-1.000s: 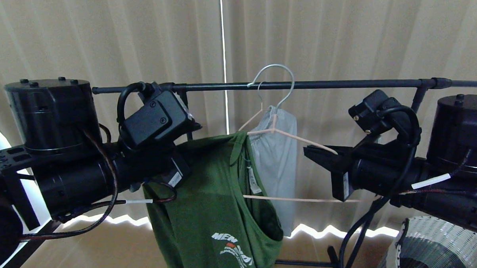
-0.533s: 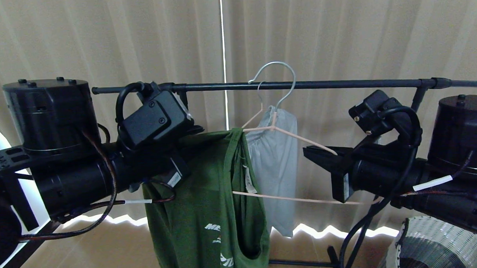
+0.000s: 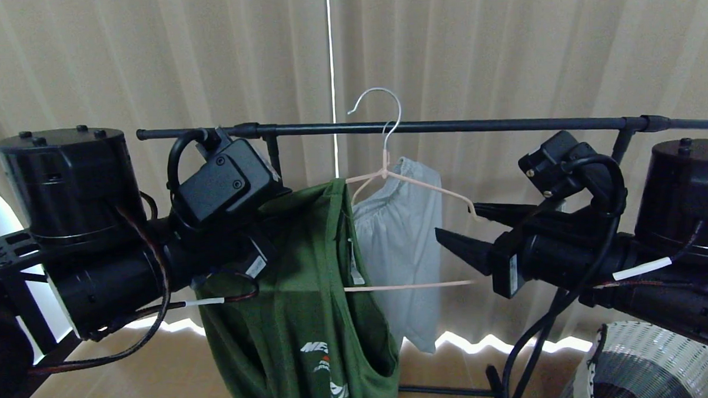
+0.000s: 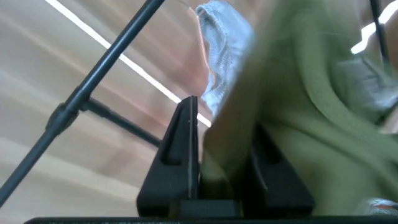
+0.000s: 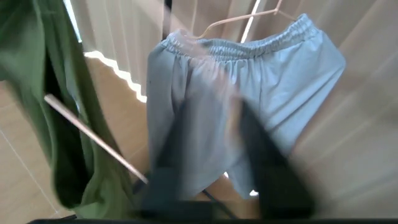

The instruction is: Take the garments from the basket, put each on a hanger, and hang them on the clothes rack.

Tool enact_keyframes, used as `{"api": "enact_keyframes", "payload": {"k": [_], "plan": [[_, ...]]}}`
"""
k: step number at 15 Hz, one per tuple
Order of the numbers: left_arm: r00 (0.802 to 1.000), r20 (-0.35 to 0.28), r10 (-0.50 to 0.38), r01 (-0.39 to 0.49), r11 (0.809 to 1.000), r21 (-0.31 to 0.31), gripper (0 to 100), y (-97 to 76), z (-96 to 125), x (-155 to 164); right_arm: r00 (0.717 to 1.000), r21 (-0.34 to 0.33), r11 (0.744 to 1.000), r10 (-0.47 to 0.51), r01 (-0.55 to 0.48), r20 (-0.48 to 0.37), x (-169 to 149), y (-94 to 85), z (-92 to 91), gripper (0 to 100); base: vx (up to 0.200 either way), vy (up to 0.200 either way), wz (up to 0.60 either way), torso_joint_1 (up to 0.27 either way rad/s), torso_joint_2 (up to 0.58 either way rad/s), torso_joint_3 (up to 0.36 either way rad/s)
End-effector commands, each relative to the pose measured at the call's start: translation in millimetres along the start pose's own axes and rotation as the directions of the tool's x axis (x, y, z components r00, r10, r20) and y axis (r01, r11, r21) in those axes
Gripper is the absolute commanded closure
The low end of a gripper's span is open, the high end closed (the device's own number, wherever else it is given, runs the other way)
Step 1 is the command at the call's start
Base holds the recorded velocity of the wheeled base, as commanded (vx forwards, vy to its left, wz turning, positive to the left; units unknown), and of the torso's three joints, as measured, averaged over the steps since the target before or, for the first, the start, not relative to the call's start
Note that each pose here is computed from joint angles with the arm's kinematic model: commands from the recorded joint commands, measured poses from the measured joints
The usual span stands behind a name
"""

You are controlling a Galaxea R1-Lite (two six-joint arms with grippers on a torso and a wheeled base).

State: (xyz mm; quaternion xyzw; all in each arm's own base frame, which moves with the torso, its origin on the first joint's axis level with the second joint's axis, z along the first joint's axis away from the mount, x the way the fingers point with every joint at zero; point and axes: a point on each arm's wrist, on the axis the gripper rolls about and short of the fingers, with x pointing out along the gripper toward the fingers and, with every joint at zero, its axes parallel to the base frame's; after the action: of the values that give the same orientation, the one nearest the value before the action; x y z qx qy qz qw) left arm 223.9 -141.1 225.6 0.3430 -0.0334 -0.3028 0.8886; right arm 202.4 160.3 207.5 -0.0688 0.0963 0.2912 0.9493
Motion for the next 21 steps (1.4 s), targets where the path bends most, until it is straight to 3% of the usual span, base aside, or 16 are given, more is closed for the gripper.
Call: {"api": "enact_keyframes", "payload": {"k": [1,3,8,10,12,14,17,21], "plan": [[0.998,-0.039,0.043,-0.043,0.999,0.001,100,1.1,-1.9,0.1,1.000,0.001,1.000,-0.003,0.003,-0.005,0.1,-0.6,-1.4,0,0.000,0.000,0.00,0.000,0.00,0.000],[0.977,-0.140,0.160,-0.160,0.987,0.011,100,5.4,-5.8,0.4,0.999,0.008,1.000,-0.012,0.012,0.035,-4.0,-3.0,-0.4,0,0.000,0.000,0.00,0.000,0.00,0.000],[0.934,-0.229,0.273,-0.276,0.961,0.022,100,14.6,-11.7,0.3,1.000,-0.001,1.000,-0.005,0.005,0.018,-8.0,-0.6,-20.3,0,0.000,0.000,0.00,0.000,0.00,0.000],[0.931,-0.229,0.283,-0.286,0.958,0.018,100,15.6,-10.6,-0.9,1.000,-0.004,1.000,0.019,-0.019,0.008,-9.0,5.2,-23.2,0,0.000,0.000,0.00,0.000,0.00,0.000],[0.935,-0.205,0.288,-0.298,0.954,-0.019,100,16.0,-6.8,-1.0,0.999,-0.007,0.999,0.044,-0.044,-0.003,-8.9,10.7,-26.0,0,0.000,0.000,0.00,0.000,0.00,0.000],[0.943,-0.122,0.309,-0.317,0.947,-0.053,100,18.3,3.0,0.1,0.996,-0.018,0.996,0.086,-0.087,-0.029,-3.8,22.4,-31.6,0,0.000,0.000,0.00,0.000,0.00,0.000],[0.969,0.000,0.246,-0.245,0.967,-0.067,100,18.7,13.2,-7.2,0.993,-0.025,0.994,0.107,-0.109,-0.046,9.7,31.0,-35.4,0,0.000,0.000,0.00,0.000,0.00,0.000],[0.979,0.100,0.180,-0.174,0.982,-0.066,100,19.9,21.3,-17.8,0.995,-0.024,0.995,0.100,-0.101,-0.012,28.9,34.3,-39.1,0,0.000,0.000,0.00,0.000,0.00,0.000]]}}
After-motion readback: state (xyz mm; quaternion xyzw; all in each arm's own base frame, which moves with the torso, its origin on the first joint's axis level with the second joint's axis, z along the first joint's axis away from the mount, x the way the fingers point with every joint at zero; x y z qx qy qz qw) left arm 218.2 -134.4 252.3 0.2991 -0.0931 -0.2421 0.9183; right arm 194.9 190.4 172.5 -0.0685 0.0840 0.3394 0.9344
